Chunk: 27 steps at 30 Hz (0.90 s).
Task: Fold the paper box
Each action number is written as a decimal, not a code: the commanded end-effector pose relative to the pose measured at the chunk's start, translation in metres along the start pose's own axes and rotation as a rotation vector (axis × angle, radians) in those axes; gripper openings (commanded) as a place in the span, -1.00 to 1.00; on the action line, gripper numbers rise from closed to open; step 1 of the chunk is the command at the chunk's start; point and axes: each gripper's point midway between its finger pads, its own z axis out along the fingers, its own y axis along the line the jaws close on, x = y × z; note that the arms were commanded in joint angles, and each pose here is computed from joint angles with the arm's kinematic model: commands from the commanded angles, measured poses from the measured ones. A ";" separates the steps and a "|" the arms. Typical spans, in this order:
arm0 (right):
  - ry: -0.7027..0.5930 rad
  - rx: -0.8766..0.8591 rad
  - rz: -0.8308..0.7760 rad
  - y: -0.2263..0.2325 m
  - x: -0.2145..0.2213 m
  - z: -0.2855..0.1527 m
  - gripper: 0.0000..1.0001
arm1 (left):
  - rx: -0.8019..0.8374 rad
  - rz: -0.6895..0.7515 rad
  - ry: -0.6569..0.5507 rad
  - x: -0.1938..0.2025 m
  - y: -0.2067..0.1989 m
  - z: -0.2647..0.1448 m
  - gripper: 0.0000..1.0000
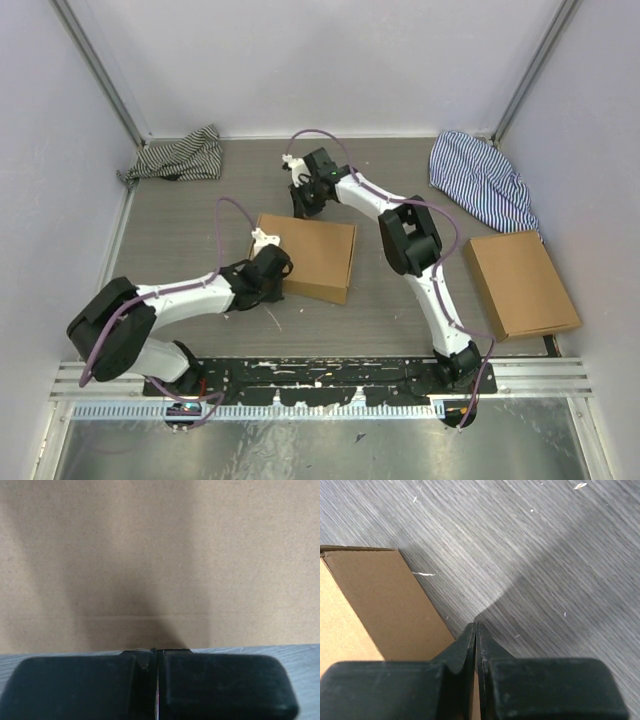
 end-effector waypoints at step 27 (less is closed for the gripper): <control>0.142 -0.150 -0.074 0.086 0.042 -0.048 -0.35 | -0.074 0.035 -0.381 -0.044 -0.068 -0.037 -0.24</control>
